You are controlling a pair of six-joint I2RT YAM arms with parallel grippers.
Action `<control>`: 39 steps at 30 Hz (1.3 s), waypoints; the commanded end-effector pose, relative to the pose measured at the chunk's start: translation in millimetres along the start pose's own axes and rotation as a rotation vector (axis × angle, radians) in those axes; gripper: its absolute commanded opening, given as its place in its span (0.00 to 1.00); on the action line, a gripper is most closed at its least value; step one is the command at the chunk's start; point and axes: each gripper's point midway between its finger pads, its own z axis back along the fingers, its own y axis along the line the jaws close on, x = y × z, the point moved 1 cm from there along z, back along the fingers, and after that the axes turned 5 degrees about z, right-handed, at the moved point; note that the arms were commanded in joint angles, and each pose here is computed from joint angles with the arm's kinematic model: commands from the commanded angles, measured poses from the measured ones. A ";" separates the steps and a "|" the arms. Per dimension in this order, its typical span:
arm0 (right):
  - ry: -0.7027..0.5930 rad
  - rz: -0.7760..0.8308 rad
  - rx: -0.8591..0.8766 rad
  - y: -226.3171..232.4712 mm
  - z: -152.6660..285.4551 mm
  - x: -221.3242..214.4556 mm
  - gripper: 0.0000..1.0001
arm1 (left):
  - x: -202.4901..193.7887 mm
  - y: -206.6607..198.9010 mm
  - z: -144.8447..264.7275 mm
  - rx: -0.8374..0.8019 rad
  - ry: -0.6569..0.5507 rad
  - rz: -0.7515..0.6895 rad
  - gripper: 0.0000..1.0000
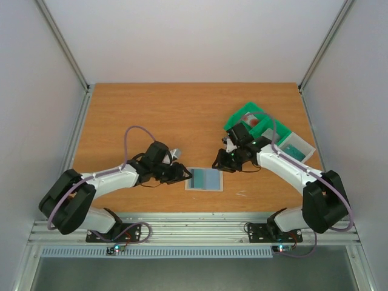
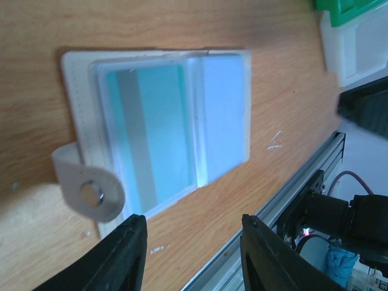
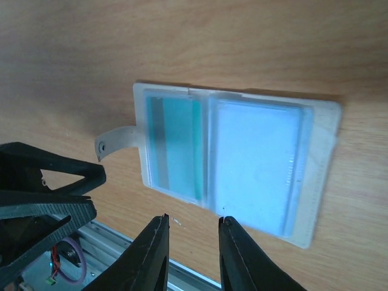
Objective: Take the credit cards out of the card holder
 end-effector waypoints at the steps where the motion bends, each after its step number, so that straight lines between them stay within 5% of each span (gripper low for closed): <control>1: 0.006 0.000 0.069 17.4 -22.2 -0.3 0.25 | 21.2 -32.4 -4.2 -0.115 -0.059 -0.046 0.42; 30: 0.201 0.007 -0.114 -25.8 -109.0 -25.2 0.13 | 11.7 38.1 -27.8 0.082 -0.063 0.097 0.39; 39: 0.197 0.032 -0.125 -31.9 -111.6 -28.4 0.07 | 10.5 14.6 -31.2 -0.105 -0.055 0.093 0.39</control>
